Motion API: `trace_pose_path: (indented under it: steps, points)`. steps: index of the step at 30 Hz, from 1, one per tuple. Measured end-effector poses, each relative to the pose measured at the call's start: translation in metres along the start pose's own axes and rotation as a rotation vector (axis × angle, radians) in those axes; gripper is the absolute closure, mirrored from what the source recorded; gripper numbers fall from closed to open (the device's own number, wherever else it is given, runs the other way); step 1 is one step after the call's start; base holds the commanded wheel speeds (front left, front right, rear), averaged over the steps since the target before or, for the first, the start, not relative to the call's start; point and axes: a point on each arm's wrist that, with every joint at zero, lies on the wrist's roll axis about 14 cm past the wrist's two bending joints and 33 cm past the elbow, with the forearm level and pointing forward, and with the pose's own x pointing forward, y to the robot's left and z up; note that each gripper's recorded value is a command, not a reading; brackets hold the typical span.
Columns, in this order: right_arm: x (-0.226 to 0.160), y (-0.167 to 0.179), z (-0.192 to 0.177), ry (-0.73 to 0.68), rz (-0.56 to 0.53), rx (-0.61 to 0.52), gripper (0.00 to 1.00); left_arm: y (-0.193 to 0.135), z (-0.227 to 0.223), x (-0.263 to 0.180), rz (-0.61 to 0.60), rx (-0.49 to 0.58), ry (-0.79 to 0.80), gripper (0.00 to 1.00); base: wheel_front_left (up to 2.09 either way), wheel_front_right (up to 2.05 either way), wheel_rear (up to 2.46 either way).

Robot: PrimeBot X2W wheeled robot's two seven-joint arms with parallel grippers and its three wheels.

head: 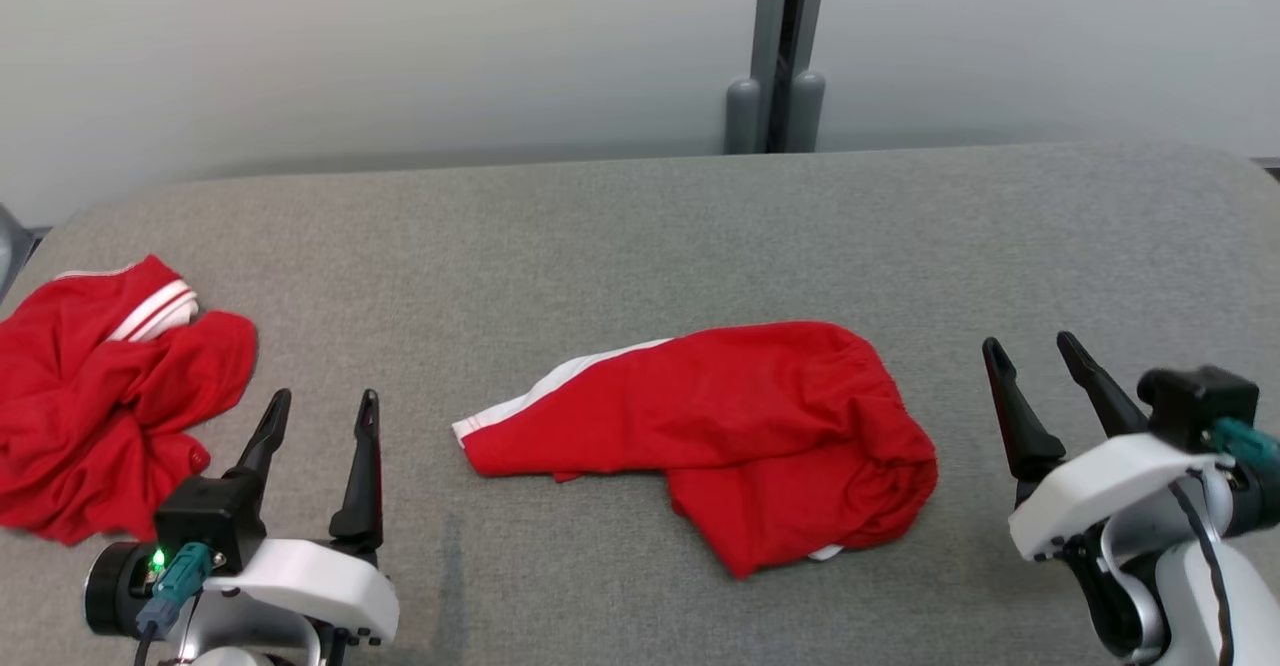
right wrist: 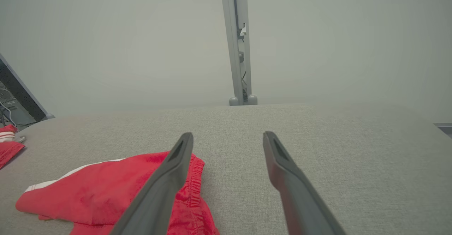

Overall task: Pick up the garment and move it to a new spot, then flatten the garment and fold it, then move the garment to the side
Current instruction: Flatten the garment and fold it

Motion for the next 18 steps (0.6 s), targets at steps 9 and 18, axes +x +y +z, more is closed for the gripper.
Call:
trace_pose_path:
  steps: [9,18]
  points:
    - [0.053,0.018,-0.06,0.279,0.138,0.013,0.0,0.005,-0.019,0.017,0.021,-0.021,0.029,0.0,0.0,0.0,0.0]
    - [0.076,0.04,-0.116,0.497,0.242,0.022,0.0,0.011,-0.042,0.031,0.035,-0.023,0.068,0.0,0.0,0.0,0.0]
